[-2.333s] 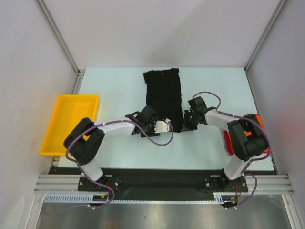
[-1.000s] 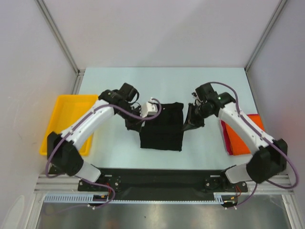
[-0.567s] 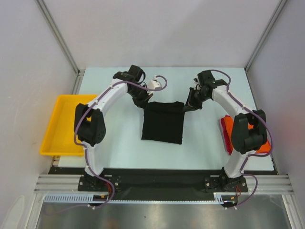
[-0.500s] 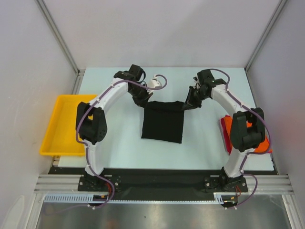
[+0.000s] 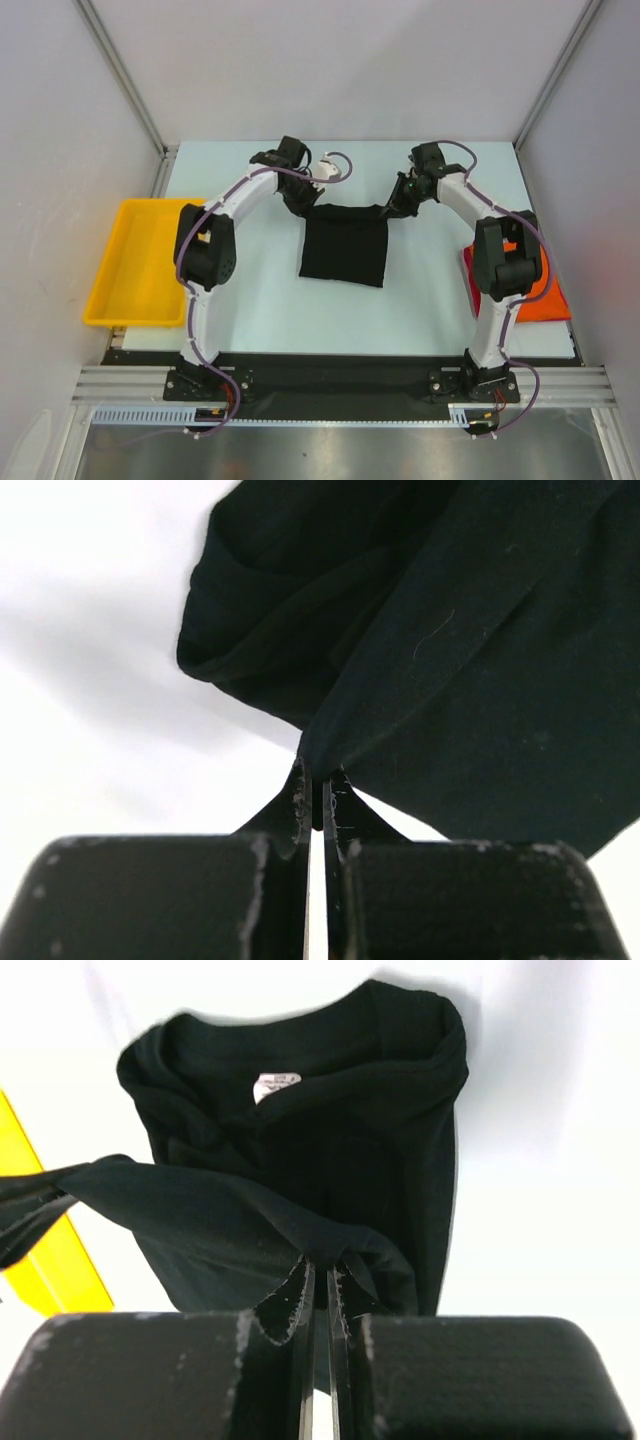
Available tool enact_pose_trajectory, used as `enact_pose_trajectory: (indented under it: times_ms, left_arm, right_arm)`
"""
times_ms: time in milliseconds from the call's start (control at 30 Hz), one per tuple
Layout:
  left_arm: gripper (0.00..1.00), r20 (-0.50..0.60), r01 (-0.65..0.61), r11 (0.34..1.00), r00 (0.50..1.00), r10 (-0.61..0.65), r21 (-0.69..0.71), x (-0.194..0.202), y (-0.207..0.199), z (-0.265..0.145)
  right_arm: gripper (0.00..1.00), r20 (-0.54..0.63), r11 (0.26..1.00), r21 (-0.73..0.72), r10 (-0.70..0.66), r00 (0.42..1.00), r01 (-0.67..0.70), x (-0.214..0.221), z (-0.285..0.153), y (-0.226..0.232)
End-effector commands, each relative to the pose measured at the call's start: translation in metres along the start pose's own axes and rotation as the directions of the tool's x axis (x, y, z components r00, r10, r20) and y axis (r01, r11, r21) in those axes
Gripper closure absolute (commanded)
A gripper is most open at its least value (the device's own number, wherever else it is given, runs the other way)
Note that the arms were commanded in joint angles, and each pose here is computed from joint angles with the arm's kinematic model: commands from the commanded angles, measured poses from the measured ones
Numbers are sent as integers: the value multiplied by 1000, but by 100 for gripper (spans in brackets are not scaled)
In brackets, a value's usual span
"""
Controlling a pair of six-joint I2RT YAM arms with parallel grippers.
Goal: Fold and stack the t-shirts
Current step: Fold the tshirt
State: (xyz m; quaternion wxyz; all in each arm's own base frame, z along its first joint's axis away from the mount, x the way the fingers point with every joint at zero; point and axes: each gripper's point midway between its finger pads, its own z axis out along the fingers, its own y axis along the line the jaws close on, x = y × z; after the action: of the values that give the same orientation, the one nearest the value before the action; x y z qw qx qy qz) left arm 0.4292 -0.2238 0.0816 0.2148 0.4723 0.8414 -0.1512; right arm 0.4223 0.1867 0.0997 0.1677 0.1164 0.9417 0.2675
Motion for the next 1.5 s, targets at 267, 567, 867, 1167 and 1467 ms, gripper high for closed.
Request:
enact_pose_trajectory:
  times_ms: [267, 567, 867, 1167, 1467]
  left_arm:
    - [50, 189, 154, 931, 977, -95, -330, -47, 85, -5]
    - [49, 334, 216, 956, 932, -140, -200, -60, 47, -64]
    - [57, 202, 179, 984, 965, -170, -26, -43, 0, 15]
    - [53, 185, 284, 947, 949, -256, -147, -37, 61, 43]
    - [46, 303, 300, 942, 921, -246, -147, -77, 60, -15]
  right_arm:
    - [58, 285, 997, 28, 63, 957, -74, -86, 12, -19]
    - [64, 446, 972, 115, -234, 864, 204, -40, -45, 33]
    - [68, 339, 986, -40, -137, 931, 159, -28, 24, 43]
    - [67, 302, 997, 68, -51, 952, 32, -49, 64, -4]
    - [45, 261, 974, 127, -214, 941, 186, -55, 0, 15]
